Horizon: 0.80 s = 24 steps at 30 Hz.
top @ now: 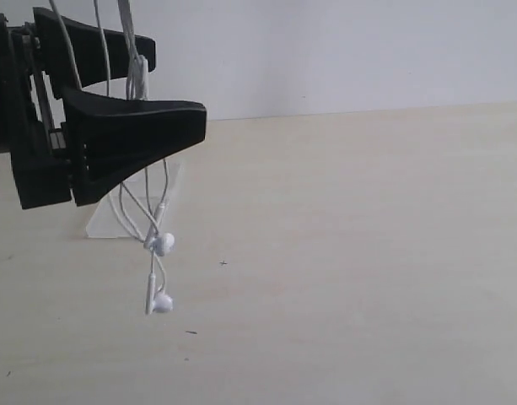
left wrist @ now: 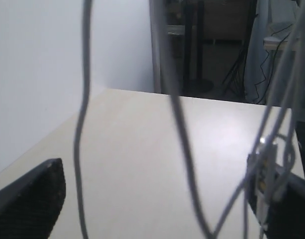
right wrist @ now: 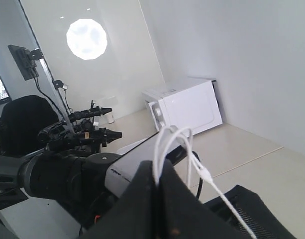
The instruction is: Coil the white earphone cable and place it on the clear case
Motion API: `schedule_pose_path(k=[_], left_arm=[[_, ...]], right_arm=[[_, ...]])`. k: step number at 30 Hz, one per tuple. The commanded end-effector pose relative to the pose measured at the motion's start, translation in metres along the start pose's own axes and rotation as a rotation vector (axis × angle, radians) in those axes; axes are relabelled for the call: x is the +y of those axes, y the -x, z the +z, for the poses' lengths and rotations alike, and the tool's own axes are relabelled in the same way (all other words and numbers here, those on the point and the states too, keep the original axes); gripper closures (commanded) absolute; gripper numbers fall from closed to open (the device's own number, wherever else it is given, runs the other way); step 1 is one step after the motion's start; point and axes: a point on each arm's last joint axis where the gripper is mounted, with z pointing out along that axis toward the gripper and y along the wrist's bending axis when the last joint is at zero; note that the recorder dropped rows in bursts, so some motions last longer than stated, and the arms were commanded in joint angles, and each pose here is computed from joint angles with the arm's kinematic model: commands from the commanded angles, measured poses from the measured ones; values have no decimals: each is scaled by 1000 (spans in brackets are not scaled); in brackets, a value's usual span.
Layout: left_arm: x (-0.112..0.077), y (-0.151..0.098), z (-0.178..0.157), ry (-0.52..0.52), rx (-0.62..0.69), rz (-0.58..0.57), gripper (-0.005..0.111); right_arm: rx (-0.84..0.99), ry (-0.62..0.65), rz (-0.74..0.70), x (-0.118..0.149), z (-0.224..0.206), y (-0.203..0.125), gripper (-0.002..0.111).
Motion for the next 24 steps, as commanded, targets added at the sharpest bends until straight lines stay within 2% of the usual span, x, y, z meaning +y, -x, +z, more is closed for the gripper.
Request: schedule_pose_path(k=[1,20,22,24], left_arm=[[-6,1,2,-78,-29,-12,14],[-4,-4,7,-101,-18,-26,14],[-5,-4,7,-106,-20,-26,20],[-6,-3,7,-120,-26,-26,33]], right_arm=[[-34,7,-6,1,1,4,108],[-51,30,31,-5,6,0,108],[-51,28,31,-5,6,0,108],[-62,28,41,-5,6,1,108]])
